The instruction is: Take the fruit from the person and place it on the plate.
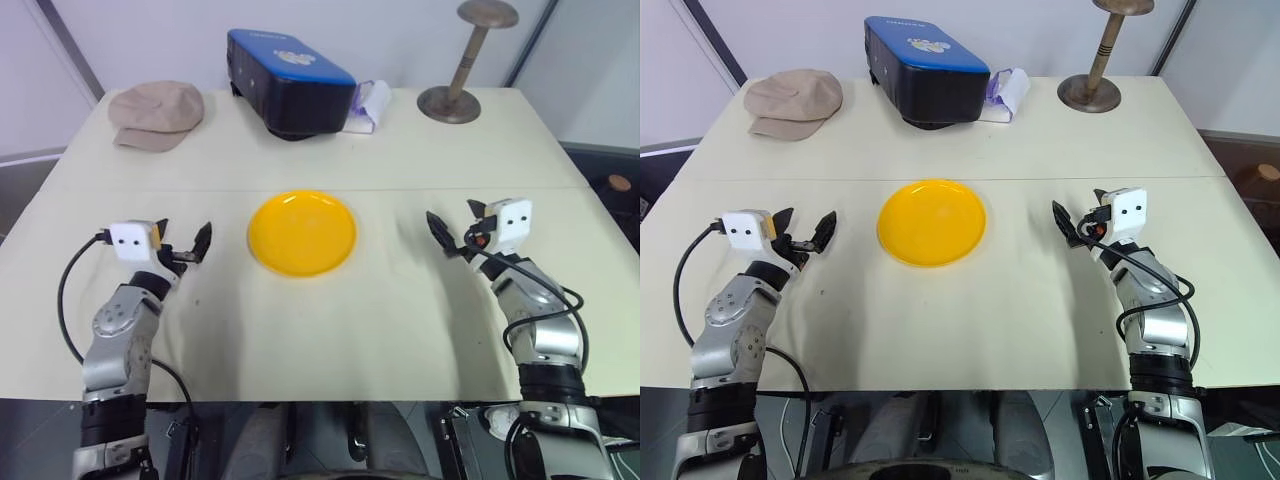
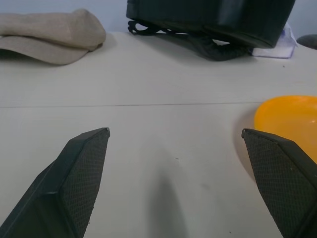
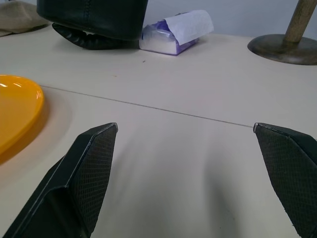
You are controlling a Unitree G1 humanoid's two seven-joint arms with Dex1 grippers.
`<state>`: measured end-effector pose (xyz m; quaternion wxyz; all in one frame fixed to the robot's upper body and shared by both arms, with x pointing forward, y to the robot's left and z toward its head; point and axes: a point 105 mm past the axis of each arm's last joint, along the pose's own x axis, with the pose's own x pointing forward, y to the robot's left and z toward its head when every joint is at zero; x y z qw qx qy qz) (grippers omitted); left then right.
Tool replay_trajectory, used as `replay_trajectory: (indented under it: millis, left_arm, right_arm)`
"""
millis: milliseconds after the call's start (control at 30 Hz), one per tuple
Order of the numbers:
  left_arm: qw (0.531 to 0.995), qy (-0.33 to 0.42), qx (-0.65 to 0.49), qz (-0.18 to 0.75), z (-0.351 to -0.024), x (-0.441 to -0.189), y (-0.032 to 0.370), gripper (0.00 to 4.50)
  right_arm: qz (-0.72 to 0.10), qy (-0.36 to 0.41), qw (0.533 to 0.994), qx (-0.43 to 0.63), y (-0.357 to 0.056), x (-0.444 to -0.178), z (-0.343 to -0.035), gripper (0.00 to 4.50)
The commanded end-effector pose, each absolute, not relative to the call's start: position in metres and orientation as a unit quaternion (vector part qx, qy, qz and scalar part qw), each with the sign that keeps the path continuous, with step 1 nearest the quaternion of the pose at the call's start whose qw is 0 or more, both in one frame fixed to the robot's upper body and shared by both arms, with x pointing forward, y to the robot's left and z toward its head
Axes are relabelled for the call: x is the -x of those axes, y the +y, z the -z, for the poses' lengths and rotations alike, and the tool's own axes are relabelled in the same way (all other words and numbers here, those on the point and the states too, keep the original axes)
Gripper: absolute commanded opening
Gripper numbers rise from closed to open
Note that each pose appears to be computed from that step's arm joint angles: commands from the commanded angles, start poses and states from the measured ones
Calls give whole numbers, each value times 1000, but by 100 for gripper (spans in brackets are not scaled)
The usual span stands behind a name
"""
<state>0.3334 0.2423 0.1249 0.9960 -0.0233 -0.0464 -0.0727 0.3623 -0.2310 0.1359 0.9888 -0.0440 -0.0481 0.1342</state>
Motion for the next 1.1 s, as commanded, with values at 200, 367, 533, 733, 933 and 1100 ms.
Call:
replay_trajectory:
  millis: [200, 367, 533, 733, 933, 1100]
  left_arm:
    - [993, -76, 28, 82, -141, -332, 239, 447]
    - [995, -69, 13, 75, -140, -333, 242, 447]
    - [996, -61, 5, 72, -136, -333, 243, 447]
    - [996, -49, -5, 73, -133, -334, 241, 447]
    - [996, -48, -1, 79, -134, -334, 240, 447]
    - [994, -64, 4, 88, -141, -333, 241, 447]
  right_arm:
    - [-133, -60, 988, 53, -234, -361, -145, 450]
    - [-132, -57, 988, 52, -237, -360, -141, 450]
    - [-130, -54, 989, 53, -240, -360, -137, 450]
    - [-130, -53, 989, 54, -239, -361, -136, 450]
    - [-129, -55, 989, 54, -237, -361, -137, 450]
    - [-125, -64, 989, 55, -237, -362, -142, 450]
